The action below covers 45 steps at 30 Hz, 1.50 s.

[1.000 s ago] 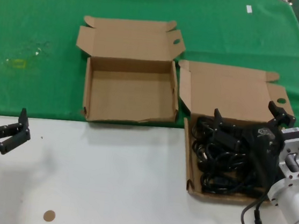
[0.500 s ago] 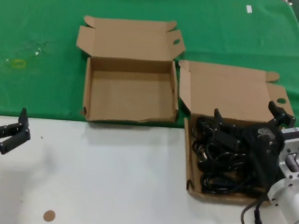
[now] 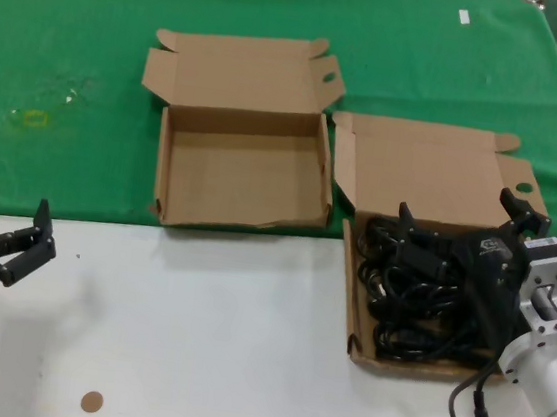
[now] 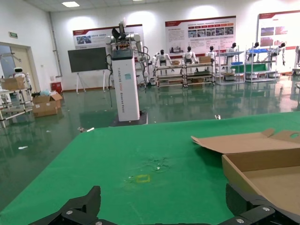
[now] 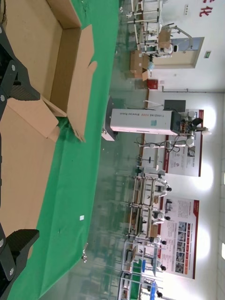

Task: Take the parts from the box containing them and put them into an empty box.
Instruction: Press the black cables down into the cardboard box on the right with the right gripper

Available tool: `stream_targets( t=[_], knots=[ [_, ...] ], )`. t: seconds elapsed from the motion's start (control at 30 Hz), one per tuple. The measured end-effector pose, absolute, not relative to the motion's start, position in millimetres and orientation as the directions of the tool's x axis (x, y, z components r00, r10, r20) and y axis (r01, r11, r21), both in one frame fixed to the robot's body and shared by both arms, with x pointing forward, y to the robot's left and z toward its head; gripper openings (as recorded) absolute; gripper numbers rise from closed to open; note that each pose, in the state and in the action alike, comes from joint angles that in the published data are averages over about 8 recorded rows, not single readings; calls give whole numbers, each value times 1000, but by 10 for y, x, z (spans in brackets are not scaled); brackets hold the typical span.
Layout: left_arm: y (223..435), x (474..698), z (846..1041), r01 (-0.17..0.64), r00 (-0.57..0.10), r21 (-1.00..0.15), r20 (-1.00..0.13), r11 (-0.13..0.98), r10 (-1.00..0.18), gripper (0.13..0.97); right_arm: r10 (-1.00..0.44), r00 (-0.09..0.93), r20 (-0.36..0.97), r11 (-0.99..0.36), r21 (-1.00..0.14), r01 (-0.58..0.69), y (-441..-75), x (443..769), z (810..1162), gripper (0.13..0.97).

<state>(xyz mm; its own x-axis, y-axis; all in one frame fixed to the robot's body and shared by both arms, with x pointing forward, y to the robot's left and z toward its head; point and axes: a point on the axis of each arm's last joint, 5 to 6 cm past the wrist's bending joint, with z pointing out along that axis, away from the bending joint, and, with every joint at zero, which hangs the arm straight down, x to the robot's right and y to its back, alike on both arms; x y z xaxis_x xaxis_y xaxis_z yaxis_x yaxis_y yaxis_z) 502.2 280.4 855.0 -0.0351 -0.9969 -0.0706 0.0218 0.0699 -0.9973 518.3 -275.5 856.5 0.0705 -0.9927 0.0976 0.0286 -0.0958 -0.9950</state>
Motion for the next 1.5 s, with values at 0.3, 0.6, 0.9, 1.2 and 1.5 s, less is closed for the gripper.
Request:
stream_targets(
  t=[0.3, 0.6, 0.9, 1.2, 1.5],
  knots=[
    [2804, 5022, 8550, 22, -35, -997, -71, 70, -997, 871, -993, 70, 98, -96, -995, 29, -2755, 5183, 8565, 966],
    [2804, 5022, 8550, 22, -35, -997, -71, 70, -997, 792, -993, 74, 96, -95, -995, 28, -2749, 5181, 8566, 966],
    [2804, 5022, 8550, 22, -35, -997, -71, 70, -997, 604, -992, 87, 90, -88, -996, 27, -2768, 5177, 8599, 966],
    [2804, 5022, 8550, 22, -35, -997, -71, 70, -997, 390, -984, 123, 130, -128, -992, 24, -2943, 5216, 8715, 966],
    [2804, 5022, 8550, 22, -35, -997, -71, 70, -997, 253, -946, 219, 240, -239, -971, 28, -3196, 5292, 8920, 966]
  ],
)
